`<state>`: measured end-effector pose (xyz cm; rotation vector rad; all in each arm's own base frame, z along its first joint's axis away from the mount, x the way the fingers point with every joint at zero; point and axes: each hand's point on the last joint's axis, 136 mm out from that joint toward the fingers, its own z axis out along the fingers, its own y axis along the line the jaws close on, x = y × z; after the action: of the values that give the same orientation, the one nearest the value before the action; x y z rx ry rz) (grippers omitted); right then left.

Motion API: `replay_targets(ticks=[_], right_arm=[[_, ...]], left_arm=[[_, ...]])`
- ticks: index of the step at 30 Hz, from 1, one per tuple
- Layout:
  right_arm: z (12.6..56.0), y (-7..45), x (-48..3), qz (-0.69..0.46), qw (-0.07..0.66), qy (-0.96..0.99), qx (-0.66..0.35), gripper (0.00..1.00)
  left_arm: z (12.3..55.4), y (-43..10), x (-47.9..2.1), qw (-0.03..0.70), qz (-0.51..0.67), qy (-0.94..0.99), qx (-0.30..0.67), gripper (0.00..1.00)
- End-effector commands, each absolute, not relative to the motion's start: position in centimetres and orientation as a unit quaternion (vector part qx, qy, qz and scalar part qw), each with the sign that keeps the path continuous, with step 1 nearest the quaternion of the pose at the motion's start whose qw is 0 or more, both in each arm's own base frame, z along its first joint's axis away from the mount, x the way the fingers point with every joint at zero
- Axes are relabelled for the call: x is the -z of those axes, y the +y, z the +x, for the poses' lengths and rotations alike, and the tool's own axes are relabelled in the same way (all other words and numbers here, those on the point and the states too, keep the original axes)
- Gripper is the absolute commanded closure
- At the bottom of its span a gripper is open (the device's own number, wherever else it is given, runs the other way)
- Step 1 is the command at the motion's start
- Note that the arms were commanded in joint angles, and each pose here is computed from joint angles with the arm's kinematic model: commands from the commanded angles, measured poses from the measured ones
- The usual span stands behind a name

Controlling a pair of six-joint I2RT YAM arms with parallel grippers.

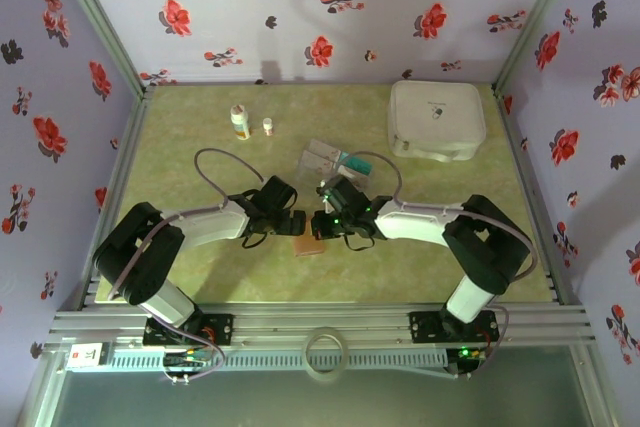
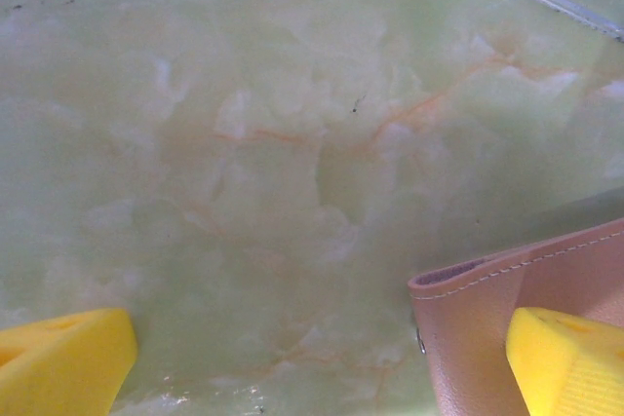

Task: Put the credit cards into the card holder

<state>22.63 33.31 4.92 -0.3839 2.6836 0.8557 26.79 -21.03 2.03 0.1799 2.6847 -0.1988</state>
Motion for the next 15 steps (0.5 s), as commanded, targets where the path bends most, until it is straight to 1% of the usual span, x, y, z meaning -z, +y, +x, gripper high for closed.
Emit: replay_targets(ticks=[1, 15], right_arm=[[22.39, 34.16, -4.92, -0.133, 0.144, 0.932, -0.306, 1.0], [22.13, 35.03, -4.78, -0.14, 0.14, 0.93, -0.309, 1.0]], left_arm=[[25.27, -17.48, 1.5, 0.181, 0.072, 0.981, -0.009, 0.0], [25.12, -17.47, 1.68, 0.179, 0.073, 0.981, -0.009, 0.0]])
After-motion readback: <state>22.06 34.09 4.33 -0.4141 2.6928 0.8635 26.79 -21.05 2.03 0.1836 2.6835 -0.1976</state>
